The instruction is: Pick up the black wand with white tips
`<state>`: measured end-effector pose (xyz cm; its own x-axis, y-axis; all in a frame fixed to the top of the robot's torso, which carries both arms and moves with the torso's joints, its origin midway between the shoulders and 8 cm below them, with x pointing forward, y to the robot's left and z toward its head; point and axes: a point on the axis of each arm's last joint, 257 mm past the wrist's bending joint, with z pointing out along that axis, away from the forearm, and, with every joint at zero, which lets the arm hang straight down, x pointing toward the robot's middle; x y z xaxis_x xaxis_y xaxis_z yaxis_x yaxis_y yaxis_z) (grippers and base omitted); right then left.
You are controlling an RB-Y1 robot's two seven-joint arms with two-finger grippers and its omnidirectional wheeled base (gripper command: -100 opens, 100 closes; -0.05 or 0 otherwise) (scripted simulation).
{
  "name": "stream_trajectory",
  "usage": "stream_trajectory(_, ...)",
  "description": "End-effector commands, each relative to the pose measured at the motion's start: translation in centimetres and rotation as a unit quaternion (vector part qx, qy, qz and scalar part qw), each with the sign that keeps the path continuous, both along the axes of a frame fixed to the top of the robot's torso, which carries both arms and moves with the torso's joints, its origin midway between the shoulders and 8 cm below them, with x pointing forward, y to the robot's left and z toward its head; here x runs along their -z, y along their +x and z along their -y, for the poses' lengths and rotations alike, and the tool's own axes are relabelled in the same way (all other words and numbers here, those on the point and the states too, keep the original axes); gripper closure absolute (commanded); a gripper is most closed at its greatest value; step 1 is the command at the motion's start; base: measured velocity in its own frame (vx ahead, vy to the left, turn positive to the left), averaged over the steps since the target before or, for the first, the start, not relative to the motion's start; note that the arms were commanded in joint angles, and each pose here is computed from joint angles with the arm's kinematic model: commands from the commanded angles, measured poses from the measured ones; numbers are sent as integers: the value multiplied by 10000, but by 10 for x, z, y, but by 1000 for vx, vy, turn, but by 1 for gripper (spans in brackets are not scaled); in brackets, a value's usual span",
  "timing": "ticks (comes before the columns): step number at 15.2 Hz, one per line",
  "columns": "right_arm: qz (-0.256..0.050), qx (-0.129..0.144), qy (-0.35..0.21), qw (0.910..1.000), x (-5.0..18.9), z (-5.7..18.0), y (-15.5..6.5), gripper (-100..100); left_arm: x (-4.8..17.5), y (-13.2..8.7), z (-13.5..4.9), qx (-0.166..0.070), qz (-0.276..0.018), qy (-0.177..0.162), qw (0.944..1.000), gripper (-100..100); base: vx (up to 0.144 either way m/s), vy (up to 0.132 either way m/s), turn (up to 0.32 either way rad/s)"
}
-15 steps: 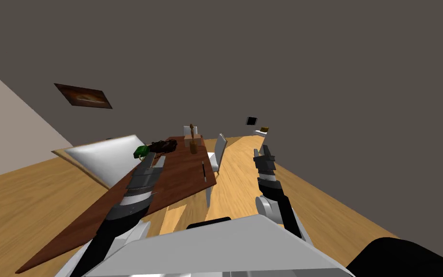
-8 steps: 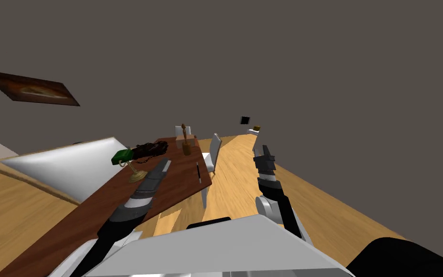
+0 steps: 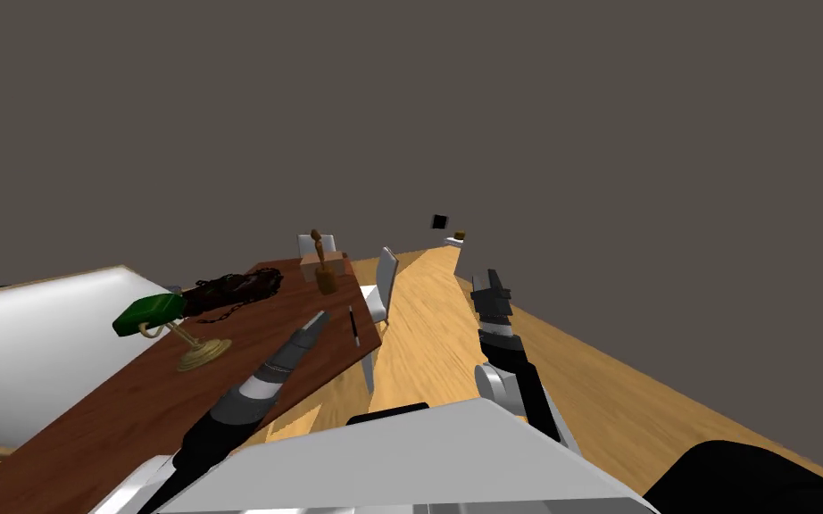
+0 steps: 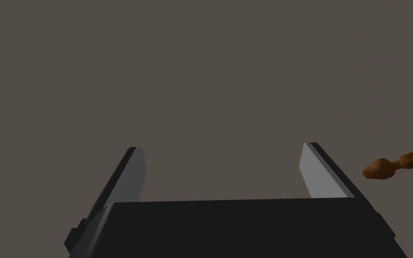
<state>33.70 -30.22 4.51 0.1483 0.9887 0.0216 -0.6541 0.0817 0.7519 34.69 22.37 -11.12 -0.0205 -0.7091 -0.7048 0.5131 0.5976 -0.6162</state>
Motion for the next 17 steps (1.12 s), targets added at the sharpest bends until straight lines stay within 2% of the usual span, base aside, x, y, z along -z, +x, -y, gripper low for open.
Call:
stream_trajectory(1, 0, 0, 0, 10000, 0, 0, 0, 0, 17, -3, 5, 70, -126, 393, 9991, -100, 19, -24, -239)
stream_trajectory(2, 0, 0, 0, 10000, 0, 0, 0, 0, 17, -3, 5, 72, -126, 410, 9991, -100, 12, -14, -59)
stream_trajectory(3, -1, 1, 0, 10000, 0, 0, 0, 0, 37, -6, 7, 152, -286, 767, 9965, -100, 14, -24, -219)
stream_trajectory(4, 0, 0, 0, 10000, 0, 0, 0, 0, 39, -7, 9, 162, -285, 845, 9959, -100, 15, -23, -261)
stream_trajectory(5, 0, 0, 0, 10000, 0, 0, 0, 0, 58, -11, 8, 243, -446, 1147, 9921, -100, 20, -26, -352)
stream_trajectory(7, 0, 0, 0, 10000, 0, 0, 0, 0, 61, -12, 11, 264, -442, 1289, 9903, -100, 14, -14, -194)
stream_trajectory(8, -1, 1, 0, 10000, 0, 0, 0, 0, 82, -18, 10, 360, -601, 1633, 9841, -100, 21, -22, -254)
stream_trajectory(10, 0, 0, 0, 10000, 0, 0, 0, 0, 84, -19, 12, 378, -598, 1738, 9822, -100, 19, -13, -174)
stream_trajectory(11, -1, 1, -1, 10000, 0, 0, 0, 0, 106, -27, 10, 487, -754, 2094, 9737, -100, 16, -18, -256)
stream_trajectory(13, 0, 0, 0, 10000, 0, 0, 0, 0, 108, -27, 11, 506, -750, 2189, 9716, -100, 19, -14, -181)
stream_trajectory(14, -1, 1, -1, 10000, 0, 0, 0, 0, 130, -36, 8, 625, -903, 2535, 9611, -100, 20, -18, -282)
stream_trajectory(15, 0, 0, 0, 10000, 0, 0, 0, 0, 132, -37, 9, 647, -897, 2638, 9582, -100, 23, -13, -288)
stream_trajectory(16, 0, 0, 0, 10000, 0, 0, 0, 0, 152, -47, 4, 764, -1050, 2927, 9473, -100, 30, -18, -401)
stream_trajectory(17, 0, 0, 0, 10000, 0, 0, 0, 0, 155, -48, 5, 788, -1043, 3023, 9442, -100, 28, -13, -319)
